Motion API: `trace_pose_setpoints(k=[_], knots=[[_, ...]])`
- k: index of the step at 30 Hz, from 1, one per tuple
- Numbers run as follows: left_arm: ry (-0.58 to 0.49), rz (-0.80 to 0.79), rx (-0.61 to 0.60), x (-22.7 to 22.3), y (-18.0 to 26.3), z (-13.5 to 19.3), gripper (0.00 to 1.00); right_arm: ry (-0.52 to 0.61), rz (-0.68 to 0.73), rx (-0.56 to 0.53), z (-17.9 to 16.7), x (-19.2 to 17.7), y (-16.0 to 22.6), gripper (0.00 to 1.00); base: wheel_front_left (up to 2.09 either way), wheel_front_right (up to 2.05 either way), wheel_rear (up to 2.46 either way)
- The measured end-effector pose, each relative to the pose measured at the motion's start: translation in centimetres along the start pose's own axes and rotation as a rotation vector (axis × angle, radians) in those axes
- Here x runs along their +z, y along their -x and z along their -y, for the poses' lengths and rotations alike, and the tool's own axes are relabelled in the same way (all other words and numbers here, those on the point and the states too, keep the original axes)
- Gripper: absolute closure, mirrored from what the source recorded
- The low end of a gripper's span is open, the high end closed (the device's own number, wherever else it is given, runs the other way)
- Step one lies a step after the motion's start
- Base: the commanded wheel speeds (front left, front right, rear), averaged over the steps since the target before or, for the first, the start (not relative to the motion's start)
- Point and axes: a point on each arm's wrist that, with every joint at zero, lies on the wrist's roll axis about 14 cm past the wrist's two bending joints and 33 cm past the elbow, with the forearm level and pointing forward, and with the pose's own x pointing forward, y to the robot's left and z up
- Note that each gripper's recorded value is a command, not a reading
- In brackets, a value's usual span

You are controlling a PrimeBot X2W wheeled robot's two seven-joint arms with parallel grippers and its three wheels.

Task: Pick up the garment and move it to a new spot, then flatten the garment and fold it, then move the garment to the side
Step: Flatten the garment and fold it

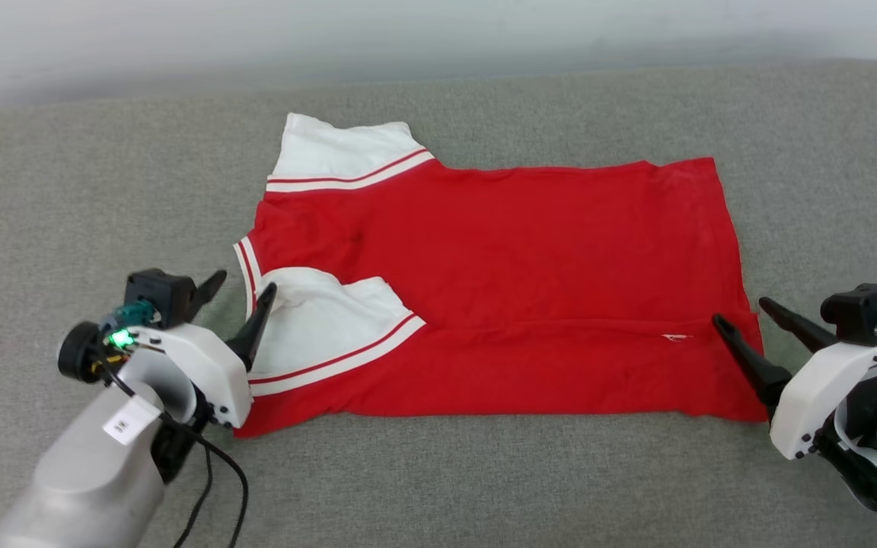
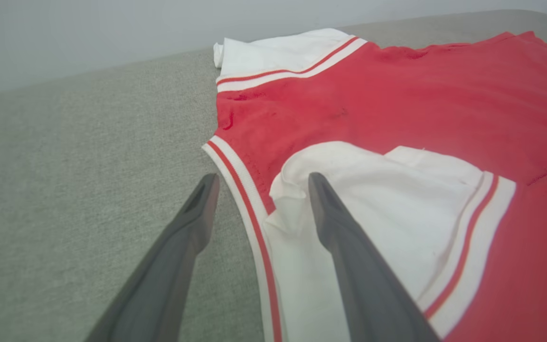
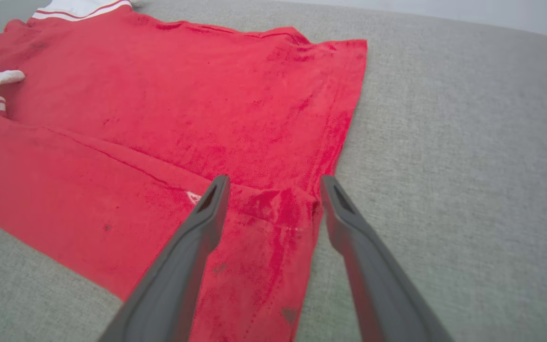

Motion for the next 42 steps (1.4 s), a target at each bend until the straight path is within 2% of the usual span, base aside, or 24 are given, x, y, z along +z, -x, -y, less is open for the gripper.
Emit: trace_pose_setpoints(k=[6,11,15,19,25,27,34,37,40,42], knots=[[-0.079,0.032,-0.018,3.8,1.1,-0.9,0.00,0.027,0.082,0.014,-0.5,2.3,0.7,0.00,0.00,0.00,0.00],[-0.052,-0.103,-0.032,3.9,2.0,-1.3,0.00,0.042,0.090,0.030,-1.2,2.7,1.0,0.00,0.00,0.00,0.00],[-0.014,-0.296,-0.056,2.3,3.1,-1.2,0.00,0.049,0.089,0.033,-1.4,2.8,1.2,0.00,0.00,0.00,0.00],[0.014,-0.426,-0.074,2.2,3.8,-1.3,0.00,0.055,0.094,0.039,-1.8,3.2,1.2,0.00,0.00,0.00,0.00],[0.036,-0.649,-0.154,-0.1,5.2,0.7,0.00,0.036,0.085,0.040,-2.1,2.8,1.4,0.00,0.00,0.00,0.00],[0.014,-0.708,-0.169,-0.9,5.6,1.0,0.00,0.030,0.080,0.039,-2.1,2.6,1.4,0.00,0.00,0.00,0.00],[-0.072,-0.847,-0.186,-4.1,6.1,1.4,0.00,0.012,0.062,0.033,-2.2,1.8,1.5,0.00,0.00,0.00,0.00],[-0.069,-0.886,-0.191,-5.5,6.1,1.8,0.00,0.007,0.056,0.028,-2.1,1.5,1.5,0.00,0.00,0.00,0.00],[-0.119,-0.923,-0.187,-6.7,6.3,1.5,0.00,0.002,0.044,0.025,-2.0,1.0,1.6,0.00,0.00,0.00,0.00],[-0.105,-0.918,-0.190,-7.0,6.0,1.7,0.00,0.000,0.042,0.022,-1.9,0.9,1.5,0.00,0.00,0.00,0.00]])
